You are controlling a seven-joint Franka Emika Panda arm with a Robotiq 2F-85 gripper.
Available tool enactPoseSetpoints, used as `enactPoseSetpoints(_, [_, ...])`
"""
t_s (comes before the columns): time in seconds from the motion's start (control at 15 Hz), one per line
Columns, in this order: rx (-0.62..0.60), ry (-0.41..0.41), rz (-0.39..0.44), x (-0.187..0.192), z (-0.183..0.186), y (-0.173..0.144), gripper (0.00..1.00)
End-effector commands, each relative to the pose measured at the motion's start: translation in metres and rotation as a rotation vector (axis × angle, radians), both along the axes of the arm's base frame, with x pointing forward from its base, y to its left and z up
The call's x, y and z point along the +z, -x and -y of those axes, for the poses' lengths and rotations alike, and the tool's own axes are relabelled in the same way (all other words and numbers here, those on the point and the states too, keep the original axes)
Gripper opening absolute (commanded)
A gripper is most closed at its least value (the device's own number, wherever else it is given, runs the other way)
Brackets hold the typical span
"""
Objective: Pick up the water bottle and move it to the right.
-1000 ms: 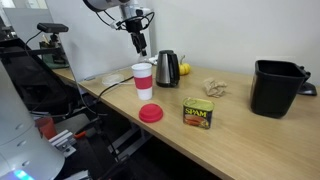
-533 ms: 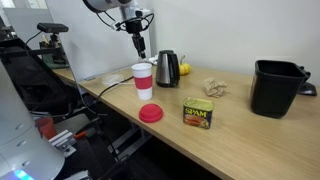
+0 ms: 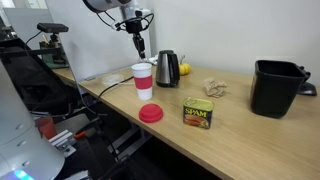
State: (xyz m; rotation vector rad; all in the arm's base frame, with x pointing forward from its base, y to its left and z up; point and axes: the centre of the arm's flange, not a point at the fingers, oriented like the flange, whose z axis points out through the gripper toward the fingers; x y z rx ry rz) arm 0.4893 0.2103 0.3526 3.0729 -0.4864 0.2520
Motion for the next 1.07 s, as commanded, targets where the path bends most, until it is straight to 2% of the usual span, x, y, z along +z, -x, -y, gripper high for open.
enactPoseSetpoints(0.0, [-0.004, 0.007, 0.013, 0.002, 0.000, 0.001, 0.10])
enactPoseSetpoints(0.6, [-0.005, -0.002, 0.059, 0.044, 0.004, 0.008, 0.10])
enactPoseSetpoints(1.0, [0.031, -0.040, 0.147, 0.093, -0.026, 0.014, 0.10])
